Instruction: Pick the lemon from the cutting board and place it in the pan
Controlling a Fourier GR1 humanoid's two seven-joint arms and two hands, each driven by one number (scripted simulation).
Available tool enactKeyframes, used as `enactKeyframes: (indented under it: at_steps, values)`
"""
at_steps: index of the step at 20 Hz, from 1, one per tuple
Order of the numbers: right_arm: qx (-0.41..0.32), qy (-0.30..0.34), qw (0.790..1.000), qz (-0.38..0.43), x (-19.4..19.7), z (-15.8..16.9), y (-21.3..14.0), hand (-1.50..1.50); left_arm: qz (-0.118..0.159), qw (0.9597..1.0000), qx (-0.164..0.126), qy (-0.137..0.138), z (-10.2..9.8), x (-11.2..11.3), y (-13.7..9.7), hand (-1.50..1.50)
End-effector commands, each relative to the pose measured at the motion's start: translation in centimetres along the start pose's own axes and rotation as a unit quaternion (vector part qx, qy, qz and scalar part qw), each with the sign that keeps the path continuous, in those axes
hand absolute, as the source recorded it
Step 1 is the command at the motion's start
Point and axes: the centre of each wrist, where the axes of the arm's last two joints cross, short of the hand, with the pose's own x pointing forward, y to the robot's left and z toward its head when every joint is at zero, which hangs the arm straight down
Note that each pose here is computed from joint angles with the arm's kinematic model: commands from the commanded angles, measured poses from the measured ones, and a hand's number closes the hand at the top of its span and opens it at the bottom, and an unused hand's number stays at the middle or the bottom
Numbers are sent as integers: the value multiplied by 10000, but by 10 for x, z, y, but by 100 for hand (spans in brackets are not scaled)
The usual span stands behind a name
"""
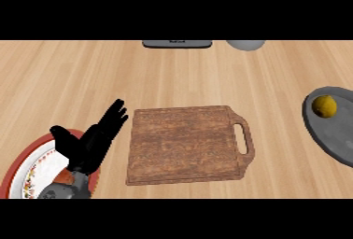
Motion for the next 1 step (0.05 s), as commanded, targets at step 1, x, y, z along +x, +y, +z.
enactKeyframes:
  at_steps: [1]
  values:
    - [362, -339, 9983, -321, -14, 28, -12, -150, 67, 10000, 13, -4, 10, 5, -2, 0]
